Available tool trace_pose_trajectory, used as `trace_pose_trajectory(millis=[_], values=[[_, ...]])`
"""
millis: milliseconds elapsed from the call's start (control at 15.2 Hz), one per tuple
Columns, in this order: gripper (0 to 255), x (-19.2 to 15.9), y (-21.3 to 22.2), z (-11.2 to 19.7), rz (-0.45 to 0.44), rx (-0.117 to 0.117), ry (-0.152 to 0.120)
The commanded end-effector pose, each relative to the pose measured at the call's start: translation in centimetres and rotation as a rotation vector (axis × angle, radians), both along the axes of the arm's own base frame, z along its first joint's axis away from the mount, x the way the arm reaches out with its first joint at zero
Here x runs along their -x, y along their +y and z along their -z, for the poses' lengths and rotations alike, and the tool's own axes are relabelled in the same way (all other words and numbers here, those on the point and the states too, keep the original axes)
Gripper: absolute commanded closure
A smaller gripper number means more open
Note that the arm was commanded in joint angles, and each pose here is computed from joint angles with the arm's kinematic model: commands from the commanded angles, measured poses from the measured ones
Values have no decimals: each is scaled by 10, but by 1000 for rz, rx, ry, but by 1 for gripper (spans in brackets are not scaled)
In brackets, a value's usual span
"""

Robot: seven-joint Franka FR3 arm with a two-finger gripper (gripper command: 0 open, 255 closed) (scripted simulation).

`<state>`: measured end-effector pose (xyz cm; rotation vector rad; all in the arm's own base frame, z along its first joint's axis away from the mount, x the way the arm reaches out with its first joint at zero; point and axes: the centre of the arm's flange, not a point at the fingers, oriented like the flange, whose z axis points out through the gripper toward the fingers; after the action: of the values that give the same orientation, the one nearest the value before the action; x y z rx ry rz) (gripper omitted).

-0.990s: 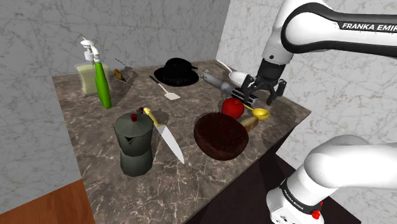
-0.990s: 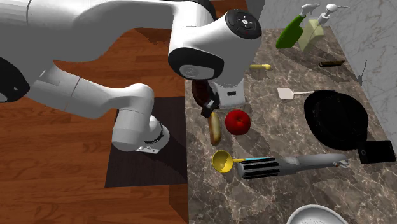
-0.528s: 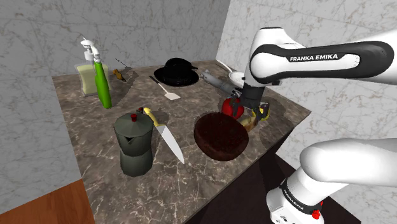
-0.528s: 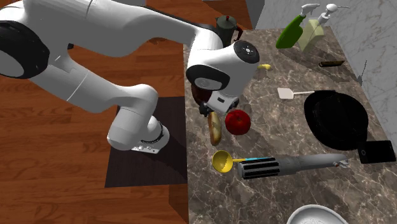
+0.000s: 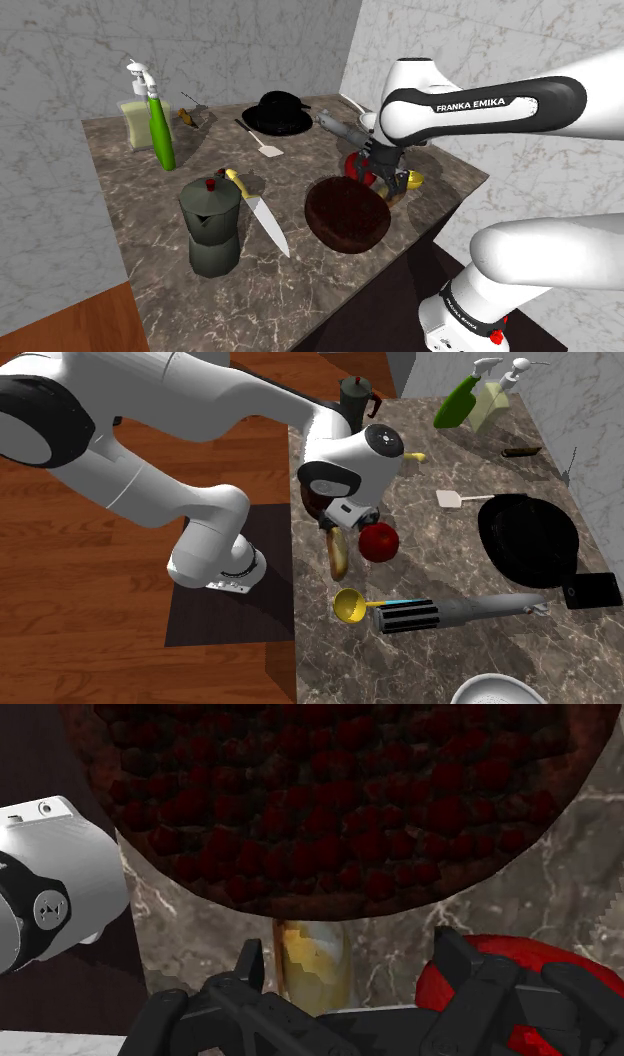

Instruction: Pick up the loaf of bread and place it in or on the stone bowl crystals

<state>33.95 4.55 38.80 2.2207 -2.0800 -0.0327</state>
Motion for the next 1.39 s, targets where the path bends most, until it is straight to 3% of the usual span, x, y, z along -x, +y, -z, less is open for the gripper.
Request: trace_pose_trajectory(millis=[0, 462, 528, 660, 858, 924, 1056, 1122, 1320], values=[[0, 11, -14, 33, 23, 1, 58], [0, 11, -14, 33, 23, 1, 58], [255, 14, -16, 35, 24, 1, 59], [255, 23, -28, 41, 23, -3, 59], [255, 31, -14, 59, 25, 3, 59], [255, 41, -8, 53, 27, 4, 58], [255, 35, -9, 30, 25, 3, 59], [255, 11, -14, 33, 23, 1, 58], [255, 11, -14, 17, 23, 1, 58]])
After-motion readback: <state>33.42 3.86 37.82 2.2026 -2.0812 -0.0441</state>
